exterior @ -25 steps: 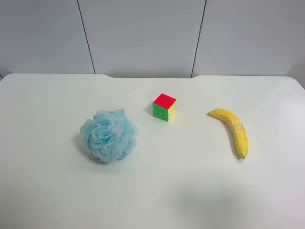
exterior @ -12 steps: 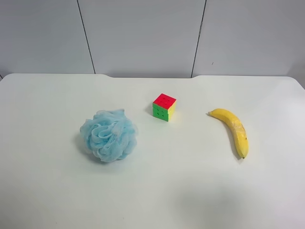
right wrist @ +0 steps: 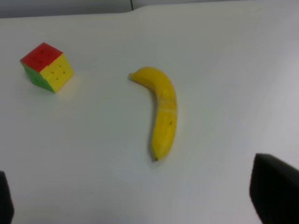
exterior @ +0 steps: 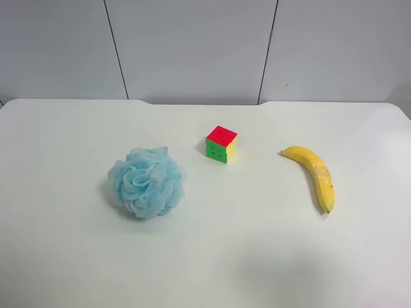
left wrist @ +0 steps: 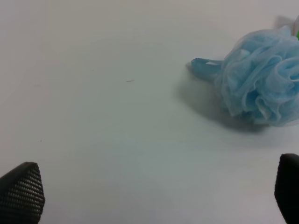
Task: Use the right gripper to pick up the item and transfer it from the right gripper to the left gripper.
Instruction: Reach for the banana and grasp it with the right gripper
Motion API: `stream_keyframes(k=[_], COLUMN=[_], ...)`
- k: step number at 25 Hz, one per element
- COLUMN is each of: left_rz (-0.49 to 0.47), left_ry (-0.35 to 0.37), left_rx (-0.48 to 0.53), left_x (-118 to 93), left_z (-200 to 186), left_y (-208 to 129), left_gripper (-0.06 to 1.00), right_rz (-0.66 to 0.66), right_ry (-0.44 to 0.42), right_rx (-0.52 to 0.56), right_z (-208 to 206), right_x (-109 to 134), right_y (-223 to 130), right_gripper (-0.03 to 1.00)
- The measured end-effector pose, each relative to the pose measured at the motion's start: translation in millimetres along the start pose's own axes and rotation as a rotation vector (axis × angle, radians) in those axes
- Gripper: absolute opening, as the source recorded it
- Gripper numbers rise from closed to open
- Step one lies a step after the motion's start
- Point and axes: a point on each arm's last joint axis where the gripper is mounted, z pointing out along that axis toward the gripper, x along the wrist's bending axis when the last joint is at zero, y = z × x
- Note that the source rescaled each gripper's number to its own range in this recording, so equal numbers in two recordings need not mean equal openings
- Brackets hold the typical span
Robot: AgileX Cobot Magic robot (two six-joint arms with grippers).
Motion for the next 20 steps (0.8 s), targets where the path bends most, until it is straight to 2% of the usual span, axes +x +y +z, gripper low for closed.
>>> stream_keyframes(k=[9, 16, 20], left_rz=[0.000, 0.000, 0.000], left_ry=[0.000, 0.000, 0.000], left_rx=[0.000, 0.000, 0.000], left_x=[0, 0, 0], left_z=[0, 0, 0], left_y=[0, 0, 0], left_gripper=[1.00, 1.00, 1.00], right_rz=[0.104, 0.157, 0.165], right_ry=[-0.010, -0.027, -0.048], right_rx=[0.308, 0.562, 0.622], right_z=[34, 100, 151], right_x=[-4, -12, -20], right_y=[57, 93, 98], right_gripper=[1.00, 1.00, 1.00])
